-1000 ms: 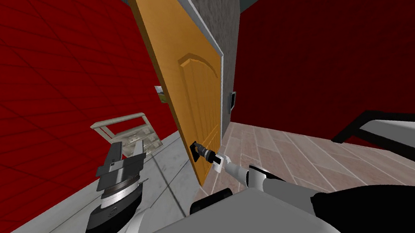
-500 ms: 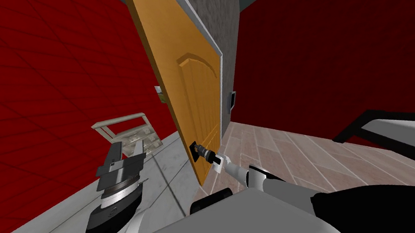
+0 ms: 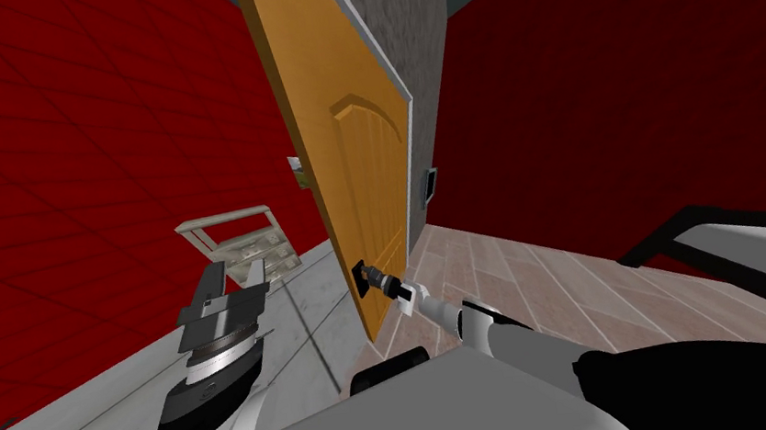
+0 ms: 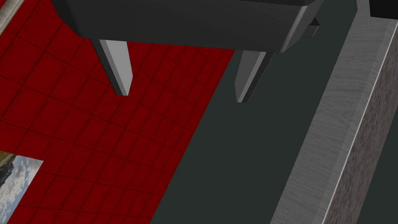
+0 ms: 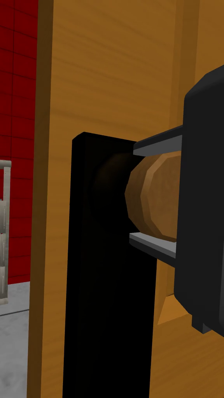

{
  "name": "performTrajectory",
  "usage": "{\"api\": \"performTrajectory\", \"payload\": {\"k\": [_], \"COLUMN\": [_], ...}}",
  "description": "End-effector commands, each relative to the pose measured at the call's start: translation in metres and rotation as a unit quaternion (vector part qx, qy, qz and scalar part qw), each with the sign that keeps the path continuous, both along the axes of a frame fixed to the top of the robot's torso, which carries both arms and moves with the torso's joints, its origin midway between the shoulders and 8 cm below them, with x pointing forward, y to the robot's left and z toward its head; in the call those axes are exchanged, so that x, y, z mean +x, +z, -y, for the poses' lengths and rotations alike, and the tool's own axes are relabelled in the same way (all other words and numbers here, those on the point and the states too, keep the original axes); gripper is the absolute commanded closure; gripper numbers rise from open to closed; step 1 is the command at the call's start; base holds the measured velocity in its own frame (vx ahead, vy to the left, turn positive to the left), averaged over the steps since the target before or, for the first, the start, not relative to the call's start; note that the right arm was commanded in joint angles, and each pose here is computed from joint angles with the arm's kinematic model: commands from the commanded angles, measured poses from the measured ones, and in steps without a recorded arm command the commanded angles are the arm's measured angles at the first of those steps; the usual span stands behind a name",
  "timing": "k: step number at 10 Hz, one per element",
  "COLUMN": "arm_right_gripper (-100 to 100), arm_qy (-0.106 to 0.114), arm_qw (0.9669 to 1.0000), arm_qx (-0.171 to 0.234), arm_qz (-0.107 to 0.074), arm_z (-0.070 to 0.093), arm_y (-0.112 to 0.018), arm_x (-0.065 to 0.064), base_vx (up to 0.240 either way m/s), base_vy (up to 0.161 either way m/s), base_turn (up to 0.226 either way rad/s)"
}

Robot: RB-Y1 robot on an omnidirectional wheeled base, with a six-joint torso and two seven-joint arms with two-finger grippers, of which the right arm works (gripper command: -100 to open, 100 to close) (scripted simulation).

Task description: Pull the door open

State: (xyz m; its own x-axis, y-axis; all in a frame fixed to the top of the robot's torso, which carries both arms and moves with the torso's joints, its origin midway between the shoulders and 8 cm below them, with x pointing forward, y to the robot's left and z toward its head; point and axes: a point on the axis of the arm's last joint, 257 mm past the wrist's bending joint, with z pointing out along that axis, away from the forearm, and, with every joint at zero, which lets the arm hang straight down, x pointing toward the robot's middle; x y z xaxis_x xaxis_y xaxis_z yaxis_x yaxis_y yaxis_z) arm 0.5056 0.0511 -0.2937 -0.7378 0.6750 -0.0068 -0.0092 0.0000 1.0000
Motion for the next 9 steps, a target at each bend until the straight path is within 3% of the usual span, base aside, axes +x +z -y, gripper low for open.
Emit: {"api": "performTrajectory", "payload": {"k": [1, 7, 8, 9], "arm_right_gripper": [100, 100, 100, 100], "arm_qy": [0.011, 0.047, 0.041, 0.04], "arm_qw": [0.9999, 0.9989, 0.9991, 0.9992], "arm_qx": [0.0, 0.0, -0.003, -0.004], "arm_qz": [-0.001, -0.004, -0.004, -0.006], "arm_z": [0.005, 0.029, 0.027, 0.036], "arm_y": [-0.002, -0.002, -0.004, -0.006], "arm_x": [-0.004, -0.011, -0.009, -0.008], "base_vx": [-0.115, -0.096, -0.048, -0.069], "base_vy": [-0.148, -0.179, -0.08, -0.089], "base_turn": [0.064, 0.094, 0.024, -0.059]}}
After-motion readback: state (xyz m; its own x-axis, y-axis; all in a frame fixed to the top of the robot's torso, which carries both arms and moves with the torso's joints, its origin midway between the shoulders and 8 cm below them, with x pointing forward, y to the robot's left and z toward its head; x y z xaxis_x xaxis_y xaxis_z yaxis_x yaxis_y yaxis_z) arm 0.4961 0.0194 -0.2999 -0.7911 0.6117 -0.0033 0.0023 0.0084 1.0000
